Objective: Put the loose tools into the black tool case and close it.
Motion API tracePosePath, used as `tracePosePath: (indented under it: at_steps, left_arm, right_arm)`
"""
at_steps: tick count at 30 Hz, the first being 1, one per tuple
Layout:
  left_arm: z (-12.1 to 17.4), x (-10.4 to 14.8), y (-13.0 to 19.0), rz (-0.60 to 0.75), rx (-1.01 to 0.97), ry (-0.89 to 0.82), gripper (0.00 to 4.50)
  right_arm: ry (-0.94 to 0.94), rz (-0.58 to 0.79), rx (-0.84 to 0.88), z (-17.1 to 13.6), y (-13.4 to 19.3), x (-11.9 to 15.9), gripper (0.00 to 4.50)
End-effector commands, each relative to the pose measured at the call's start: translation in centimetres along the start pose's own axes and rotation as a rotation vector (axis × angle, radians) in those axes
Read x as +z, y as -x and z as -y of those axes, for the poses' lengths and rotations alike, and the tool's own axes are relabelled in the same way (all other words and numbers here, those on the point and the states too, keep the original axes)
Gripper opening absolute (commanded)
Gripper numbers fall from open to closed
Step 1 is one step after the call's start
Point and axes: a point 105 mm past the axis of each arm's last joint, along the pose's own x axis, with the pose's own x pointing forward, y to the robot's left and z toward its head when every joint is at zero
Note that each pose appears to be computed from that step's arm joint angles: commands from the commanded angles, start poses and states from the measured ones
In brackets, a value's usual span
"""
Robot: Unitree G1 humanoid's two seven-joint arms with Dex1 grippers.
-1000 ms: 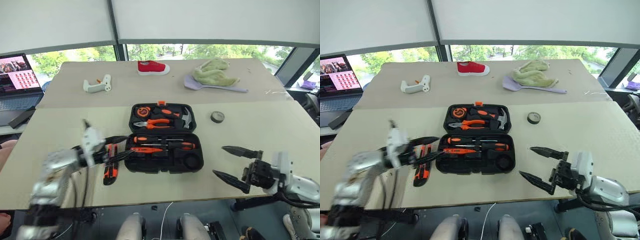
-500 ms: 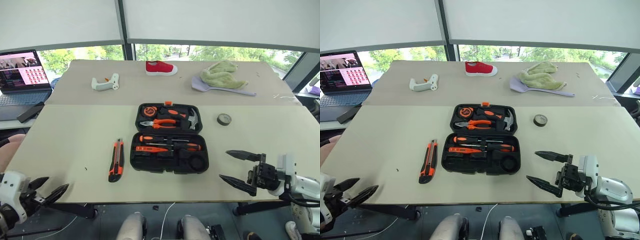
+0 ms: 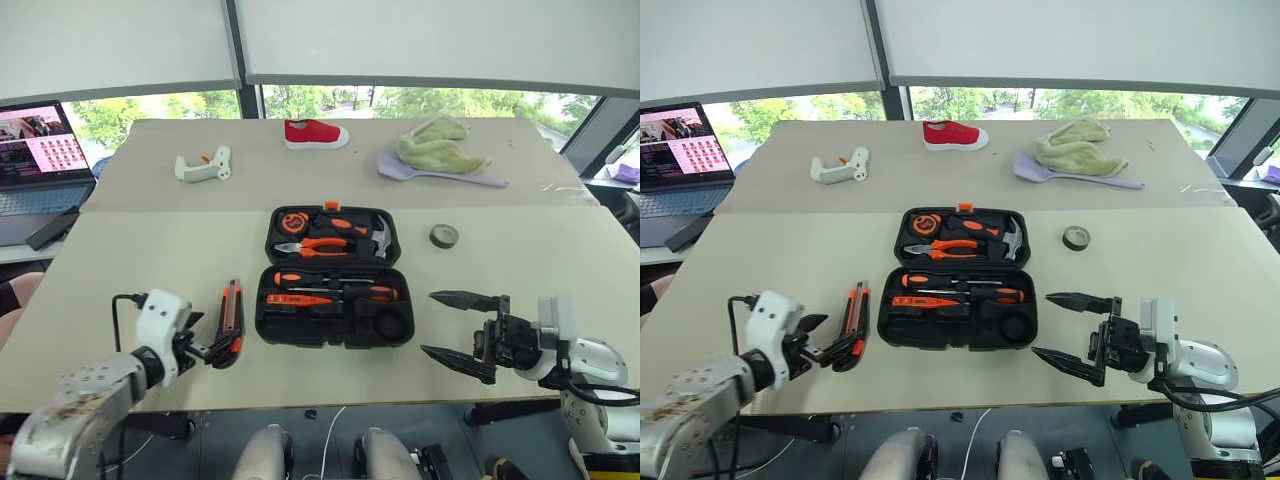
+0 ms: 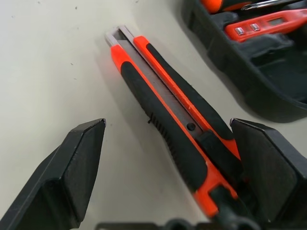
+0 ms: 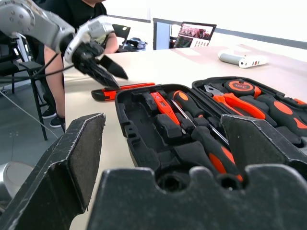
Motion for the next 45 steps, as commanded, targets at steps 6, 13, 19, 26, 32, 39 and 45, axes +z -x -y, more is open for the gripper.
tracePosePath:
  at_steps: [6,13,19,26,32,39,45]
  left_arm:
    - [2.3,-2.8,-1.7,-0.13,0.053,0.097,4.22]
    - [0.0,-3.4,-1.1,-0.136,0.146,0.101,1.71]
    - [-3.3,-1.7,0.5,-0.048,0.206,0.066,1.69]
    - [-0.8,3.8,2.5,0.158,-0.335,-0.377,1.69]
    - [2.6,6.6,0.8,0.124,-0.69,-0.604,1.69]
    - [7.4,8.4,-3.8,0.045,-0.86,-0.821,1.69]
    - [9.0,7.6,-5.4,-0.004,-0.867,-0.865,1.69]
  right_arm:
    - [0.02,0.016,-0.006,-0.2,-0.6,1.2,4.5]
    - [0.009,0.006,0.007,0.3,-0.8,1.3,4.5]
    - [0.002,-0.002,0.008,0.0,-0.5,1.1,4.5]
    - [-0.008,-0.021,-0.022,-0.3,0.4,0.8,4.5]
    - [0.002,-0.035,-0.051,-0.2,1.1,0.8,4.5]
    - [0.012,-0.066,-0.125,-1.1,3.0,0.6,4.5]
    - [0.008,-0.077,-0.167,-2.2,3.6,0.4,4.5]
